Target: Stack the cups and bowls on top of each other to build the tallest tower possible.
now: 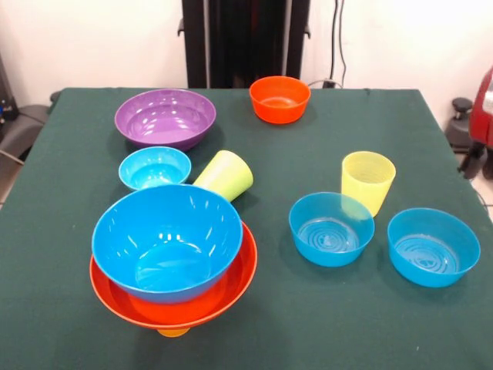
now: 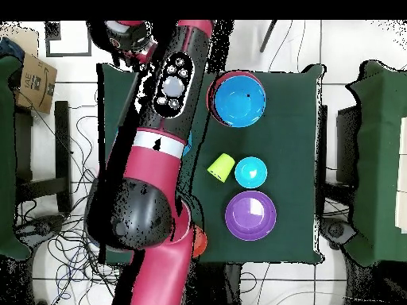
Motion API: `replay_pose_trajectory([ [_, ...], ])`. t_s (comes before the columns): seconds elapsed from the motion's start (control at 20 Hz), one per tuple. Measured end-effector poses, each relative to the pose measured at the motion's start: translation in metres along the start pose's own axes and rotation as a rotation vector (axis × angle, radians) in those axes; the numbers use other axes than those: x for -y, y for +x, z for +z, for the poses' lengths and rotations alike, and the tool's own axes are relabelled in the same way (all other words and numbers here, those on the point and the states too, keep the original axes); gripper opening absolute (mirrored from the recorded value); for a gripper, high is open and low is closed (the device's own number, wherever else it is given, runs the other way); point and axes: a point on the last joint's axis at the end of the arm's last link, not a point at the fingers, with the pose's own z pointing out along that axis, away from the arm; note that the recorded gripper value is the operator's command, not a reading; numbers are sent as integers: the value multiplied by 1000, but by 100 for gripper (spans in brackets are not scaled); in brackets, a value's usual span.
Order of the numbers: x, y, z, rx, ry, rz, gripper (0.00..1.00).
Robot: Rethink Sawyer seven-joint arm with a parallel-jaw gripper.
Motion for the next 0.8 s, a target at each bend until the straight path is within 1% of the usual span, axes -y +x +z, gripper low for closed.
replay_pose_trajectory([
  [0.1,3,3,-7,37,45,15,100],
  [0.2,3,4,-9,47,59,20,100],
  [0.3,5,8,-12,86,113,43,100],
  [0.45,4,12,-9,101,143,56,100],
  [0.5,2,17,-5,114,170,65,100],
  [0.6,0,20,-2,122,191,71,100],
  [0.65,-2,23,1,129,207,75,100],
  [0.8,-6,30,5,140,234,78,100],
])
